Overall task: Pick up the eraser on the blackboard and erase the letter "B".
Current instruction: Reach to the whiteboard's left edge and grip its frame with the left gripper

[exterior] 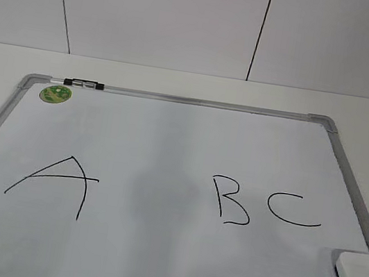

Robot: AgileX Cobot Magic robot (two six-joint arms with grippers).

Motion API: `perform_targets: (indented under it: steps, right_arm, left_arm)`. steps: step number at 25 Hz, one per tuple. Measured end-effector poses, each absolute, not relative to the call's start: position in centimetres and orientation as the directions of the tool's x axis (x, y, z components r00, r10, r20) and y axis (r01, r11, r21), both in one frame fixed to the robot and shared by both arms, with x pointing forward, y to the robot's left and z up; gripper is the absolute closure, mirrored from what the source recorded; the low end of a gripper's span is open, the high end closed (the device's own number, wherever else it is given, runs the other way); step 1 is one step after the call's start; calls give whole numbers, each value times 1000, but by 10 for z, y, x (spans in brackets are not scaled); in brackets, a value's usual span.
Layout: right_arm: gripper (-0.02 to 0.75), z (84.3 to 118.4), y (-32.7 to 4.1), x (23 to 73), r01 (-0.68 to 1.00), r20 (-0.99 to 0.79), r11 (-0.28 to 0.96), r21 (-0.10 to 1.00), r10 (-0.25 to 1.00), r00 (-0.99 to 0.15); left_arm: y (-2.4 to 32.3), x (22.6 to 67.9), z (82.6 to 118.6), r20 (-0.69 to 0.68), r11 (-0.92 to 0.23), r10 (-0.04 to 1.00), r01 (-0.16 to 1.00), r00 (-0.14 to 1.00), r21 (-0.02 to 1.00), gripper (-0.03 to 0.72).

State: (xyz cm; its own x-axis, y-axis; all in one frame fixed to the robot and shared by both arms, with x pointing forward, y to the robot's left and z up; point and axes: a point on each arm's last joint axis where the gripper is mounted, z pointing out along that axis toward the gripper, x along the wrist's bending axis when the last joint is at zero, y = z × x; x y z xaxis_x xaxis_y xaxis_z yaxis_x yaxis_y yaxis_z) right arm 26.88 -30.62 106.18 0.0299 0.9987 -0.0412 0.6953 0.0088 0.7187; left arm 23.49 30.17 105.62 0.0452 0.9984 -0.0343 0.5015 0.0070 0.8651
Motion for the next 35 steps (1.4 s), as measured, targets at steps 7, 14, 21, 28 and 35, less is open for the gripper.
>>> perform_targets:
  steps: [7,14,21,28,35]
  right_arm:
    - [154,1083,-297,310,825,24,-44,564,999,37]
    - [154,1081,-293,348,917,7,-41,398,999,42]
    - [154,1071,-290,365,949,18,-48,312,999,44]
    - [154,1071,-289,365,949,28,-51,312,999,45]
    - [154,1071,-288,365,949,34,-53,311,998,45]
  left_arm:
    - [299,282,1071,-28,3,999,721,23,693,447]
    - [294,359,1082,-55,75,997,876,-55,476,442]
    - [289,443,1058,-17,42,999,968,-39,248,444]
    - [284,521,1031,-8,10,1000,980,-9,197,447]
    - [280,571,990,-2,1,1000,990,0,139,453]
